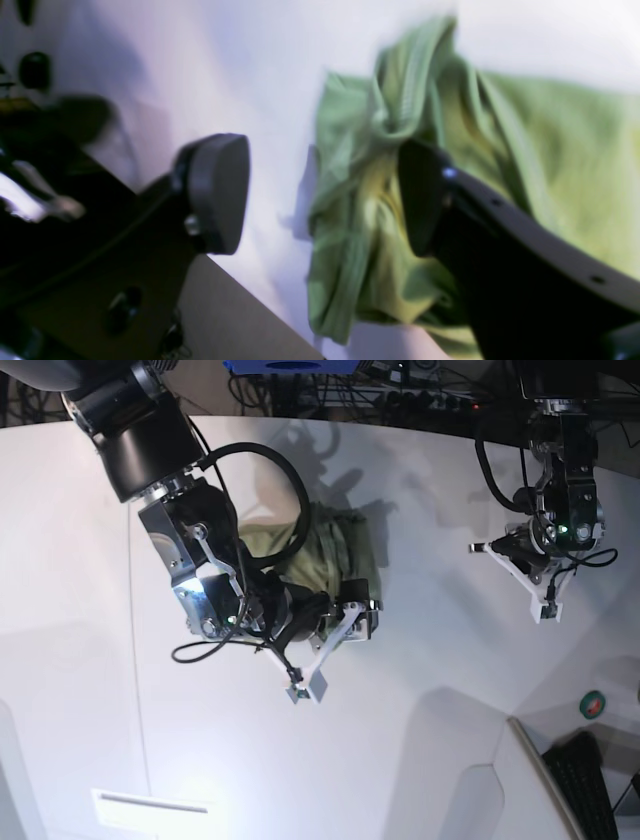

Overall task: Layout the t-shirt on the table in an organized manner, then fold the t-shirt properly
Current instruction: 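Press the bundle down with the right gripper, then withdraw it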

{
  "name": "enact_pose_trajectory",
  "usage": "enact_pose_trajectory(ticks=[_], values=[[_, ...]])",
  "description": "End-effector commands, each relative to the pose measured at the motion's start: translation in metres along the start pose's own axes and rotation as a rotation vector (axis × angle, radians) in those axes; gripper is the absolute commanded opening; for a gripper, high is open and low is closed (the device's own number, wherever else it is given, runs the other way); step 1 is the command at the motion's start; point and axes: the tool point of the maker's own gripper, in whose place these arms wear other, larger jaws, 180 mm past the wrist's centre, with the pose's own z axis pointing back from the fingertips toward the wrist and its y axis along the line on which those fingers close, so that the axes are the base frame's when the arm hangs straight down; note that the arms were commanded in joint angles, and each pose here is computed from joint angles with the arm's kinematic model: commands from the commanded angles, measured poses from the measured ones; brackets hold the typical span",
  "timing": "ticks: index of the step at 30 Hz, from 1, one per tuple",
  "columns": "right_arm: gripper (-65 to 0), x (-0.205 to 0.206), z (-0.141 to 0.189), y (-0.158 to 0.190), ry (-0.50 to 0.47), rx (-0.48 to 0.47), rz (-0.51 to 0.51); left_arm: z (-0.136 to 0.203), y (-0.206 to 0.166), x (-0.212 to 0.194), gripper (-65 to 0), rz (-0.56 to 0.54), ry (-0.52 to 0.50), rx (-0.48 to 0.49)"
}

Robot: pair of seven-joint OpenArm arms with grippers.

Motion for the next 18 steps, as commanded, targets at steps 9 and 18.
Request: enact_pose_trajectory(ticks=[9, 18], values=[[-23.0, 0.030, 0.033, 0.004, -0.152, 0.024, 0.026, 0.022, 0.083, 0.007, -65.0, 0.031, -0.070, 0.070], [-65.0, 0.031, 0.054, -0.032, -0.194, -0.031, -0.063, 0.035, 0.157, -0.031, -65.0, 0.126, -0.026, 0.143]])
